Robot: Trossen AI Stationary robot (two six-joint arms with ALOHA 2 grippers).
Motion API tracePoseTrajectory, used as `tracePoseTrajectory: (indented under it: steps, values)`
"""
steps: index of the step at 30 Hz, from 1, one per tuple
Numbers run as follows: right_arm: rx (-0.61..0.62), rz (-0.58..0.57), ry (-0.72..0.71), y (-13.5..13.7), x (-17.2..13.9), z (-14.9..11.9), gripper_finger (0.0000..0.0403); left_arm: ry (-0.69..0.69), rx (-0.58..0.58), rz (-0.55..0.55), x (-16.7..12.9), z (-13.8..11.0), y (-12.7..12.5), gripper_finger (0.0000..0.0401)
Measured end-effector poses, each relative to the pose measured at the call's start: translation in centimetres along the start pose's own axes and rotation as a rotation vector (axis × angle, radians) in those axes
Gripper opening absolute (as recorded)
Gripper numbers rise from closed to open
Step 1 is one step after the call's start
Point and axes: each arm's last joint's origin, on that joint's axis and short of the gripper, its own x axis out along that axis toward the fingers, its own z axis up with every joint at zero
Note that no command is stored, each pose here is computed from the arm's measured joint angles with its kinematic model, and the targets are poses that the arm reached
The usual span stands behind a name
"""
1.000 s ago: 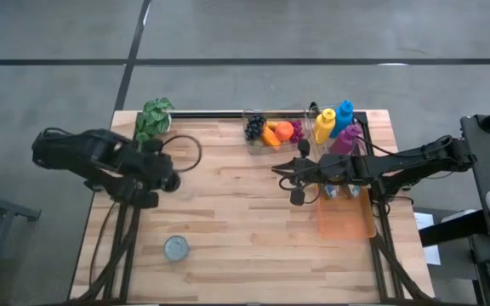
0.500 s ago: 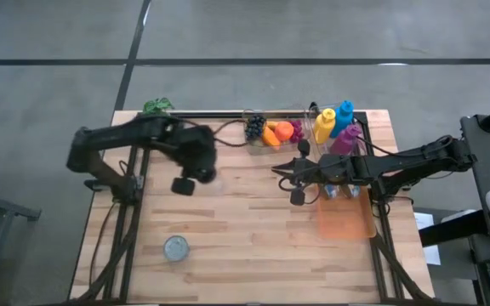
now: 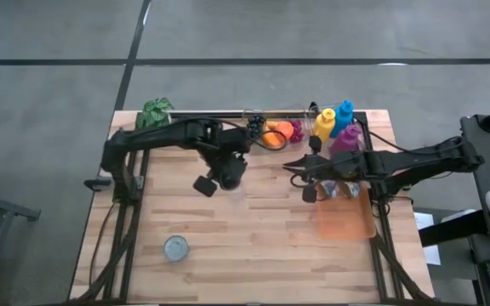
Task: Pick & Place Food Item
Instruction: Put the black water bottle into the right transparent bin
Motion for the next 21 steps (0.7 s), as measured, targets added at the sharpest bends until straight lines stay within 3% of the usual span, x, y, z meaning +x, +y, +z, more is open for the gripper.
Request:
tracePoseTrajectory:
  steps: [11,21]
  values:
    - [0.007,-0.001,-0.019,-0.3,-0.8,0.2,0.0028,0.022,-0.018,-0.071,2.3,0.3,1.0,0.0082]
    - [0.007,-0.001,-0.021,-0.3,-0.7,0.2,0.0028,0.024,-0.045,-0.085,2.6,0.4,1.0,0.0104]
